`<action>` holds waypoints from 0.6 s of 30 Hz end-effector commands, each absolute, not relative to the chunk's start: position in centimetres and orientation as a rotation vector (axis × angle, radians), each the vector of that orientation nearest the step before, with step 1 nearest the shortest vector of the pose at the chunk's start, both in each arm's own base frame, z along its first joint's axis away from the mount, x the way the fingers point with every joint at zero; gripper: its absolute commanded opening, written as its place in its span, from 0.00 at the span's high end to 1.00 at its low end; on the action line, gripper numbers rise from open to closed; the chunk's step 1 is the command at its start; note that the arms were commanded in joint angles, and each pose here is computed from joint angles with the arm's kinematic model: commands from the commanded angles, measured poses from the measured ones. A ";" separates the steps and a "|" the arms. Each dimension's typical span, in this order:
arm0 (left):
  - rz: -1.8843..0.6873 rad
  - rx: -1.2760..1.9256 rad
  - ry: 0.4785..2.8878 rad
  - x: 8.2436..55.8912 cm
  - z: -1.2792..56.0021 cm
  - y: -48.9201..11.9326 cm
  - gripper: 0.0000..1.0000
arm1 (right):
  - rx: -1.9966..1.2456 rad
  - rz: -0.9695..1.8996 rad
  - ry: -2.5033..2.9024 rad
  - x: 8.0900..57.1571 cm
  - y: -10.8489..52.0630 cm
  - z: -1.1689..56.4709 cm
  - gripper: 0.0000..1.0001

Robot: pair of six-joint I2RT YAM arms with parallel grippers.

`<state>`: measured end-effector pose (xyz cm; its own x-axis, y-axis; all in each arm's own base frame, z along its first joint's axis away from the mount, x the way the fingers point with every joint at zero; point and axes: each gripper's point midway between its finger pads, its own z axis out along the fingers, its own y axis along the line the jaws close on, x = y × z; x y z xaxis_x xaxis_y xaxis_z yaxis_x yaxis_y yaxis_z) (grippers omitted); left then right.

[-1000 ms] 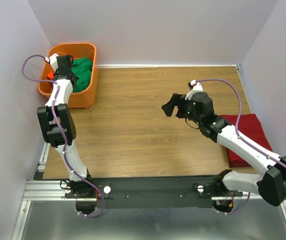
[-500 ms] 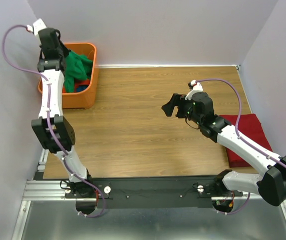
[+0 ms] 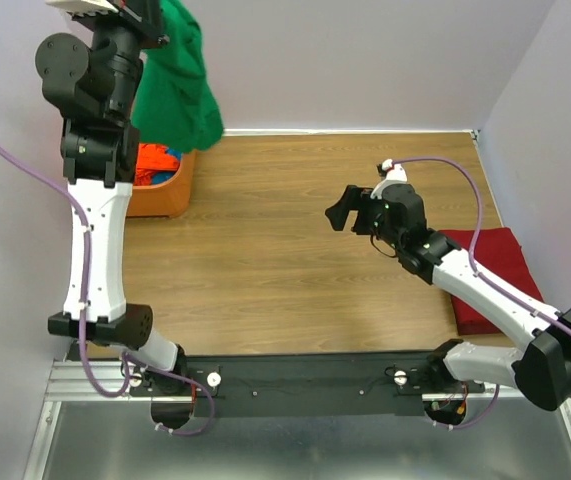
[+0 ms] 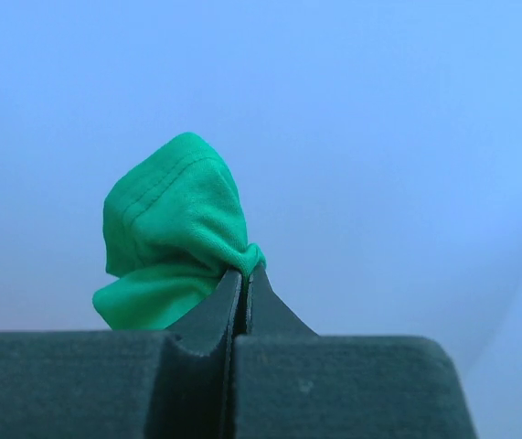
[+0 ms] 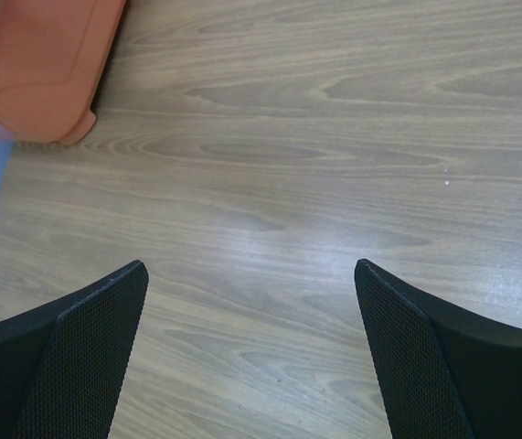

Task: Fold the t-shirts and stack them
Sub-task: Move the tshirt to the center of the board

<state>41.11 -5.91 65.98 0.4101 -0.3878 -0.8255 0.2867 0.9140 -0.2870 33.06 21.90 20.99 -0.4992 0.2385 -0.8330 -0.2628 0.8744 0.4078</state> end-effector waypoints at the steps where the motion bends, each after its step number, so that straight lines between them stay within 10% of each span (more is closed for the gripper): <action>1: -0.501 0.033 0.934 36.3 69.2 -10.5 1.00 | 0.021 0.557 1.924 33.4 20.5 23.8 0.00; 9: -0.648 -0.053 1.215 41.3 56.9 -15.4 0.99 | 0.075 0.538 1.901 33.4 19.6 24.3 0.00; 14: -0.614 -0.197 1.550 46.1 44.5 -16.2 0.41 | 0.078 0.516 1.941 33.7 19.7 22.6 0.00; 18: -0.626 -0.240 1.718 45.2 35.8 -16.4 0.39 | 0.040 0.500 2.009 33.5 20.1 20.0 0.00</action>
<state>46.64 -17.01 40.53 -0.1546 -0.4423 -0.8834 0.2556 0.8458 -0.4682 33.49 20.35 22.67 -0.4324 0.2774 -0.8579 -0.2114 0.8938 0.3956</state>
